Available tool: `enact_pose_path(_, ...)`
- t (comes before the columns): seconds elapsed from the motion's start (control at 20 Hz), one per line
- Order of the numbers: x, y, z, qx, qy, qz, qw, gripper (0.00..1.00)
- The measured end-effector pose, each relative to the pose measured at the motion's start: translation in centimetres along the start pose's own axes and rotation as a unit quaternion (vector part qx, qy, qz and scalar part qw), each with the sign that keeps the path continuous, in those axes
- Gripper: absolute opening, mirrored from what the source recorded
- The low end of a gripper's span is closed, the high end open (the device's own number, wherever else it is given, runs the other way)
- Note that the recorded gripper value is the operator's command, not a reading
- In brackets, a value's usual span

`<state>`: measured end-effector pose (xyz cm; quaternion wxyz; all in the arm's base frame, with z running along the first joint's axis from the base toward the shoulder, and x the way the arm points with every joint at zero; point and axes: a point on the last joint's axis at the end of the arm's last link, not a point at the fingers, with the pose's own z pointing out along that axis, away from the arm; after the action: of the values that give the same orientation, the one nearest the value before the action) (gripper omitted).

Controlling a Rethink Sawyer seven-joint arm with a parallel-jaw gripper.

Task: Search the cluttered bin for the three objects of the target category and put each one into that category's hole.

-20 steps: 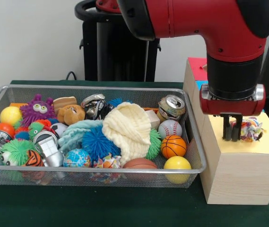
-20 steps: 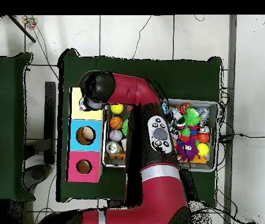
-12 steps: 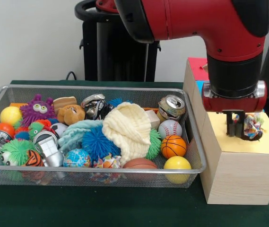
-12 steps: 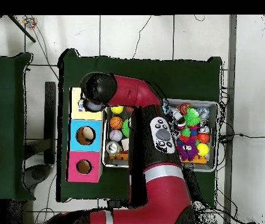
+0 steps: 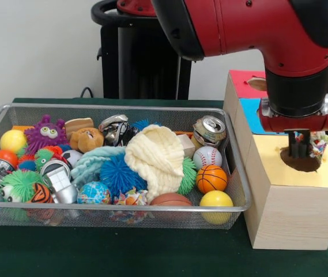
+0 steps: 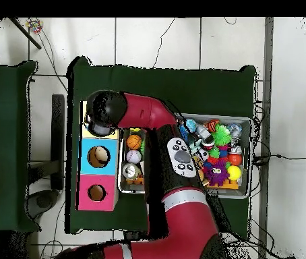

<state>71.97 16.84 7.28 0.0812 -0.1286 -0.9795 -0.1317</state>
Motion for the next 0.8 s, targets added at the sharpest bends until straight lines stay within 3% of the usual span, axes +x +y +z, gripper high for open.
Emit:
enact_pose_path(0.2, 0.13, -0.09, 0.00, 0.008, -0.003, -0.006, 0.9999, 0.00)
enact_pose_path(0.4, 0.54, -0.32, 0.43, 0.035, -0.017, -0.026, 0.9989, 0.00)
enact_pose_path(0.5, 0.68, -0.16, 0.77, 0.062, -0.035, -0.051, 0.9961, 0.00)
enact_pose_path(0.8, 0.47, 0.37, 0.46, 0.097, -0.069, -0.089, 0.9889, 0.00)
